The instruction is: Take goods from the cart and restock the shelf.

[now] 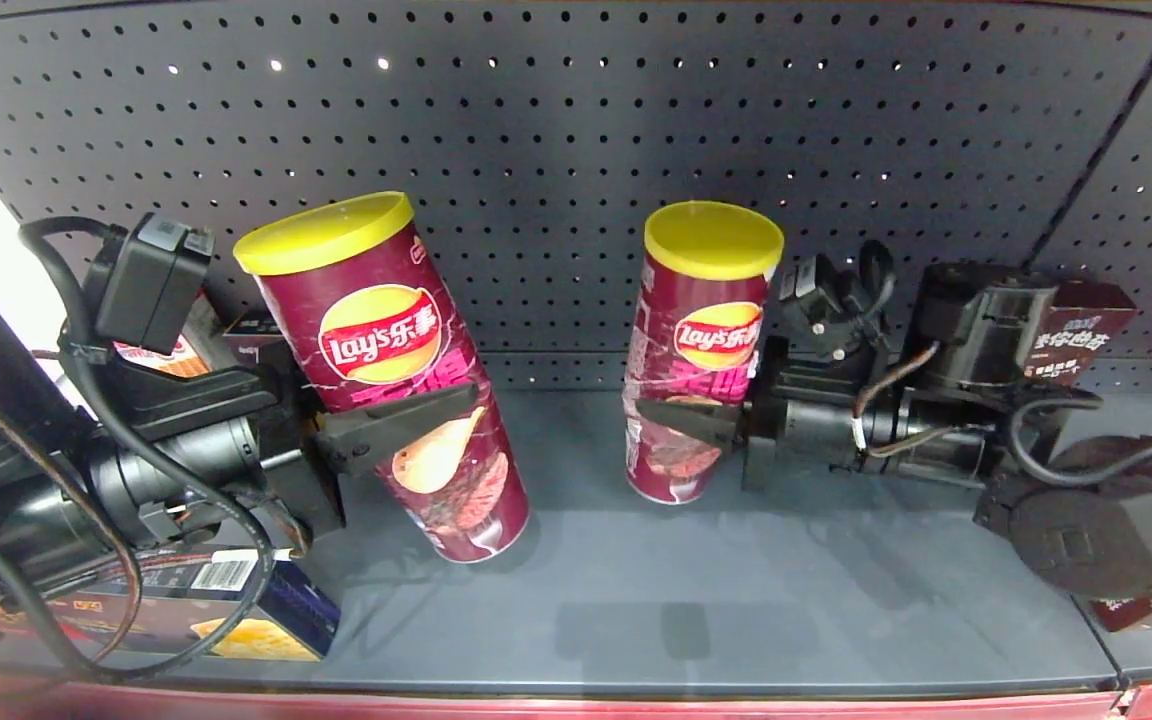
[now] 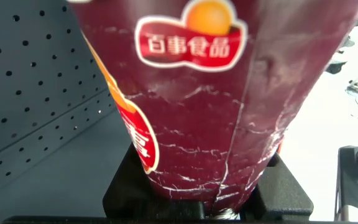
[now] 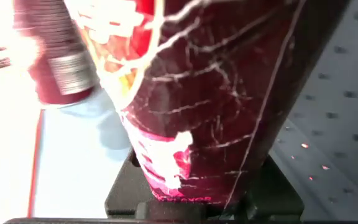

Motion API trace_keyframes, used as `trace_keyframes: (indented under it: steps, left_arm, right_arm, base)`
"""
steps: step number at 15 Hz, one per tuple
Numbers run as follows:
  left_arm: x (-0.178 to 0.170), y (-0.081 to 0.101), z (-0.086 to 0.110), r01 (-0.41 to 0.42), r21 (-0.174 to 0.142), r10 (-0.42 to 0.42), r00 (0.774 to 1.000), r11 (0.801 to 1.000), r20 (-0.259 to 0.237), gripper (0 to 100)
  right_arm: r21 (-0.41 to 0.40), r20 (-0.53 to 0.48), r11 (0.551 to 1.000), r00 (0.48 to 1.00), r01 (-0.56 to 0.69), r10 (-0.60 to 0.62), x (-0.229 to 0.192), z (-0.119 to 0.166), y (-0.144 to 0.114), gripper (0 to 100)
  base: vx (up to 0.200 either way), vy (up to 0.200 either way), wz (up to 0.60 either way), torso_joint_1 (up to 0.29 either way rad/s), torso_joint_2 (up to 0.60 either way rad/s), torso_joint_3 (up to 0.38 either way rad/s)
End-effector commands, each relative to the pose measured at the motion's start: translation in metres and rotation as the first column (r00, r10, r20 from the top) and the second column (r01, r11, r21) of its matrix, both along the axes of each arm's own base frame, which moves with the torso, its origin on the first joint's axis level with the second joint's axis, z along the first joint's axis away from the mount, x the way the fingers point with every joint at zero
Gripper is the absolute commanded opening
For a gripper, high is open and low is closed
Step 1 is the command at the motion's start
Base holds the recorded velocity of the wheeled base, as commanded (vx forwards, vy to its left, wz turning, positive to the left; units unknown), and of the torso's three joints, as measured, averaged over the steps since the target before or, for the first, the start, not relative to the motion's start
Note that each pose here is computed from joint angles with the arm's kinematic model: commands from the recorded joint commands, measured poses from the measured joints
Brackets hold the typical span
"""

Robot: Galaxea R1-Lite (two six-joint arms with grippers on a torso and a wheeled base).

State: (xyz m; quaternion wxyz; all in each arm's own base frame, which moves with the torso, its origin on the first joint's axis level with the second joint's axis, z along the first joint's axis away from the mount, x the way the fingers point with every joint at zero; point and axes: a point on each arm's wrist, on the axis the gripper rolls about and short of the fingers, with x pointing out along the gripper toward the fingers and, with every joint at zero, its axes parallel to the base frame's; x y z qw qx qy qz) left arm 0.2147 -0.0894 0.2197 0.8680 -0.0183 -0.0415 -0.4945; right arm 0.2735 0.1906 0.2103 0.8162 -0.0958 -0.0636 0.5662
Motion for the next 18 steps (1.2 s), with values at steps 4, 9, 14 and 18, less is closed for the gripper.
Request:
trace_keyframes:
  steps: [4, 9, 14, 18]
  left_arm:
    - [0.000, 0.001, 0.000, -0.005, 0.000, 0.005, 1.000, 1.000, -0.002, 0]
    - [-0.001, 0.001, -0.004, -0.005, 0.005, 0.005, 1.000, 1.000, -0.015, 0]
    - [0.000, 0.002, -0.003, -0.010, 0.003, 0.010, 1.000, 1.000, -0.011, 0]
    - [-0.001, 0.003, -0.003, -0.010, 0.003, 0.010, 1.000, 1.000, -0.011, 0]
  right_arm:
    - [-0.011, -0.015, 0.999, 0.999, -0.052, 0.052, -0.051, -0.019, -0.003, 0]
    - [-0.042, -0.057, 0.998, 0.997, -0.045, 0.043, -0.054, -0.047, -0.007, 0]
    - [-0.070, -0.096, 0.996, 0.995, -0.047, 0.041, -0.049, -0.061, -0.004, 0]
    - [-0.078, -0.107, 0.996, 0.993, -0.050, 0.041, -0.045, -0.069, -0.001, 0]
  base:
    - [0.000, 0.000, 0.00, 0.000, 0.00, 0.000]
    - [0.000, 0.000, 0.00, 0.000, 0.00, 0.000]
    - [0.000, 0.000, 0.00, 0.000, 0.00, 0.000]
    - [0.000, 0.000, 0.00, 0.000, 0.00, 0.000]
